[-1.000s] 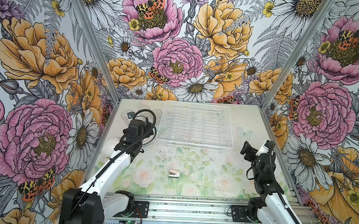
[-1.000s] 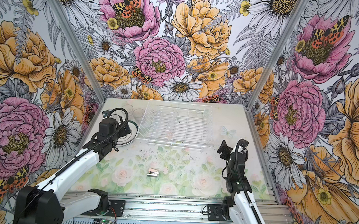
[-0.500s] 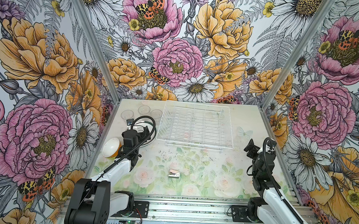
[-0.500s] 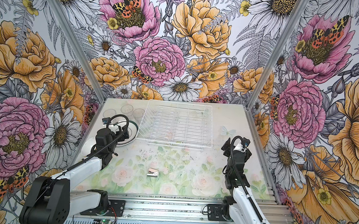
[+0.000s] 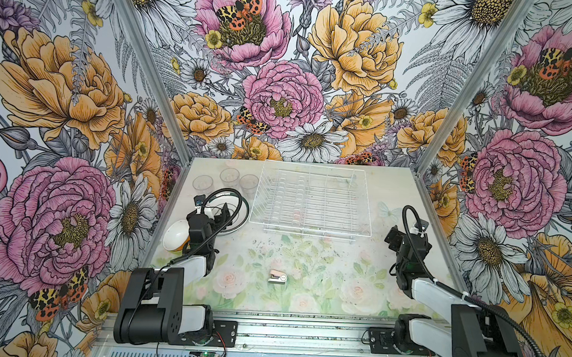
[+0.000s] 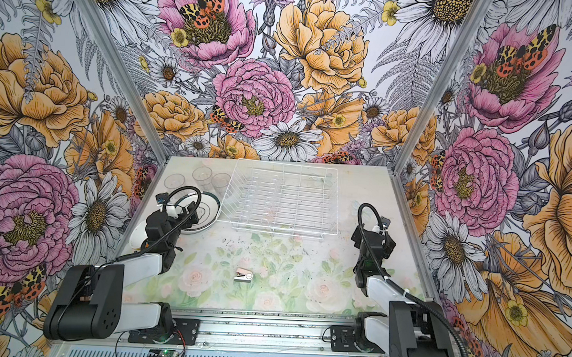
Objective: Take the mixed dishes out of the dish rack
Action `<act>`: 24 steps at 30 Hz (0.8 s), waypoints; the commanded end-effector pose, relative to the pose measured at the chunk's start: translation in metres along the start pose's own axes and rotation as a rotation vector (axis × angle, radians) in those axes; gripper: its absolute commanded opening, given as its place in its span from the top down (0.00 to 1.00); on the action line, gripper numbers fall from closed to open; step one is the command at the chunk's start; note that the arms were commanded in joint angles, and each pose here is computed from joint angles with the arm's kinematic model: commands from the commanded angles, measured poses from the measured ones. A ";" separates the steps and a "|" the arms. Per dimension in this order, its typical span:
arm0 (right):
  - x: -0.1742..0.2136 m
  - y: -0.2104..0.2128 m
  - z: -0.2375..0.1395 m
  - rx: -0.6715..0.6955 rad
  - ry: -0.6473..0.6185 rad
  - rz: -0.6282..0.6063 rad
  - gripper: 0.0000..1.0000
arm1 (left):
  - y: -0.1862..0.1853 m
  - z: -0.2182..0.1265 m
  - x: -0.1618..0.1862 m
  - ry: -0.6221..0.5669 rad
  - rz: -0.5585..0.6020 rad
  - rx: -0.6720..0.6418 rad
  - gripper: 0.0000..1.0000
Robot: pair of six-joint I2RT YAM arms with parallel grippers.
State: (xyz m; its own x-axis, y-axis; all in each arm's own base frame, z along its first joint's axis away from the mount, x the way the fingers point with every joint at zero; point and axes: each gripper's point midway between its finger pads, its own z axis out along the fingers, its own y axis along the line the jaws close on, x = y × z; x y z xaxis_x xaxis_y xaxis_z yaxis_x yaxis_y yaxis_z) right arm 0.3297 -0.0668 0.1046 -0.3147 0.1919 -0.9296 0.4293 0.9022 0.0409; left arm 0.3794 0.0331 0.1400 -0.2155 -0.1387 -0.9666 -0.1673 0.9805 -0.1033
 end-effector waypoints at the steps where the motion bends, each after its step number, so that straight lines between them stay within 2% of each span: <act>1: -0.036 0.013 0.009 -0.042 -0.093 0.007 0.05 | -0.007 0.000 -0.018 -0.082 0.017 0.042 0.01; 5: -0.041 0.013 0.019 -0.027 -0.101 -0.002 0.05 | -0.002 0.006 -0.011 -0.118 0.018 0.020 0.01; 14: -0.042 0.013 0.037 -0.007 -0.119 -0.010 0.05 | -0.005 0.020 0.004 -0.087 0.026 0.037 0.01; 18: -0.039 0.024 0.038 -0.066 -0.112 -0.040 0.05 | -0.007 0.020 0.004 -0.082 0.028 0.043 0.01; 21: -0.030 0.042 0.035 -0.172 -0.127 -0.083 0.05 | -0.006 0.020 0.004 -0.082 0.029 0.040 0.01; 23: -0.028 0.045 0.039 -0.183 -0.163 -0.087 0.05 | -0.006 0.020 0.004 -0.082 0.029 0.040 0.01; 24: -0.025 0.047 0.039 -0.189 -0.129 -0.095 0.04 | -0.007 0.020 0.004 -0.082 0.029 0.041 0.01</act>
State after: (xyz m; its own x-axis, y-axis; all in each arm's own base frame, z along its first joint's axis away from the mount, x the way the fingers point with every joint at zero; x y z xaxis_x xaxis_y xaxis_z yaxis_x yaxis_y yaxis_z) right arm 0.3852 -0.0574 0.1106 -0.2583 0.0956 -0.9613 0.3058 0.9520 0.0125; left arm 0.3951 0.0319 0.1223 -0.1740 -0.1151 -0.9780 -0.1478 0.9849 -0.0897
